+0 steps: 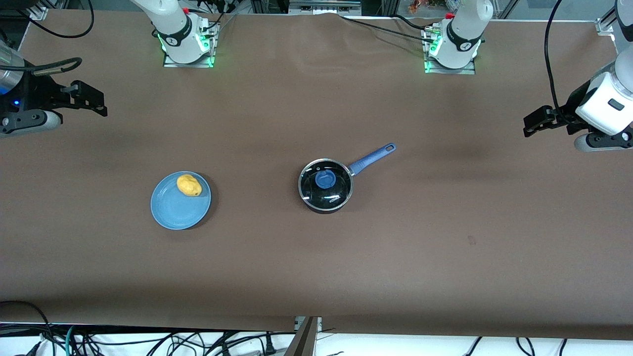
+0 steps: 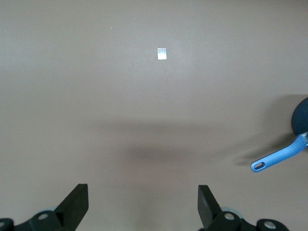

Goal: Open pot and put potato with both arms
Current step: 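Reach the left gripper to the pan lid and grasp its blue knob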

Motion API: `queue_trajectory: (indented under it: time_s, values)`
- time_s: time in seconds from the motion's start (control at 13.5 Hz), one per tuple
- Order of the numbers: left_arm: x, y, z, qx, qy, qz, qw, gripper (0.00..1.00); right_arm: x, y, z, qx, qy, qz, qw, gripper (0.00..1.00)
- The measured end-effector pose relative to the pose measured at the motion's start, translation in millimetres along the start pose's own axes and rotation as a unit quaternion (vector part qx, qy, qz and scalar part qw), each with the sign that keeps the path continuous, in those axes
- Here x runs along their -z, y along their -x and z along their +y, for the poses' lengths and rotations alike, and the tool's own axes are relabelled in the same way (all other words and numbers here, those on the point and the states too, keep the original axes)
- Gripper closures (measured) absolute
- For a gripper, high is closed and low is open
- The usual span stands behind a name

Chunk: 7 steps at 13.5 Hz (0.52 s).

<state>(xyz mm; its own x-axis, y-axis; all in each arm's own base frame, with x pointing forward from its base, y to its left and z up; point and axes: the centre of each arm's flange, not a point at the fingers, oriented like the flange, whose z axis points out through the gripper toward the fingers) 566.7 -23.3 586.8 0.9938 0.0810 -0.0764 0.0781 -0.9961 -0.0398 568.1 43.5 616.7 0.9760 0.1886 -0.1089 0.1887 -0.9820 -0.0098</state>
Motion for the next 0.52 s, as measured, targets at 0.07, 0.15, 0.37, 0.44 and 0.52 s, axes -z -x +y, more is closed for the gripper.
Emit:
queue_trajectory:
  time_s: [0.07,0.15,0.37,0.44,0.52]
  values:
    - [-1,-1,0,0.0,0.0,-0.001,1.0,0.0,0,0,1,-0.001,0.001,0.0,1.0,0.0]
    - [-2,-1,0,0.0,0.0,-0.002,1.0,0.0,1,0,2,-0.002,0.001,0.001,1.0,0.0]
    - [-6,-3,2,-0.002,0.0,-0.005,1.0,0.0,0,0,2,-0.001,0.001,0.002,1.0,0.0]
    - [-6,-3,7,-0.006,0.002,-0.007,1.0,0.0,1,-1,0,0.0,0.001,0.003,1.0,0.0]
    - [-8,-2,18,-0.015,0.007,-0.009,1.0,0.0,2,-1,-1,0.001,0.002,0.004,1.0,0.0]
